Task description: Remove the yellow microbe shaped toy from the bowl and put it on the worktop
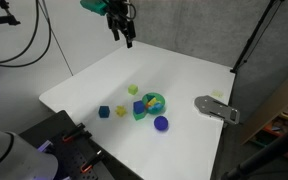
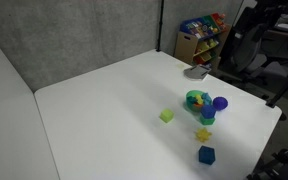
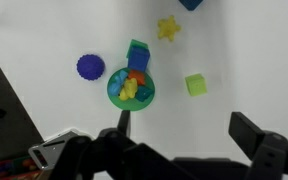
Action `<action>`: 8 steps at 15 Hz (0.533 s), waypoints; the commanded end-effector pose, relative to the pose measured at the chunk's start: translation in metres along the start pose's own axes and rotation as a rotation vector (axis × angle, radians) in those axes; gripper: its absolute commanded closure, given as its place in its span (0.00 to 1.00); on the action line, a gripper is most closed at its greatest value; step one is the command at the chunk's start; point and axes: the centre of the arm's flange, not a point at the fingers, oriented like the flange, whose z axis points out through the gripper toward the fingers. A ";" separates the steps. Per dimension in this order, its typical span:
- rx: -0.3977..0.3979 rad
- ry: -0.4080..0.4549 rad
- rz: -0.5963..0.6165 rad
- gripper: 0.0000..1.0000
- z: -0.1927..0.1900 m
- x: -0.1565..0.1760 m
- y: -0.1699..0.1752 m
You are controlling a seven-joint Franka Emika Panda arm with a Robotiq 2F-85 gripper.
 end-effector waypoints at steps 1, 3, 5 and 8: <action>0.035 0.036 0.024 0.00 -0.034 -0.020 0.038; 0.054 0.005 0.049 0.00 -0.045 -0.020 0.049; 0.063 -0.013 0.065 0.00 -0.048 -0.022 0.057; 0.045 -0.010 0.081 0.00 -0.040 -0.023 0.055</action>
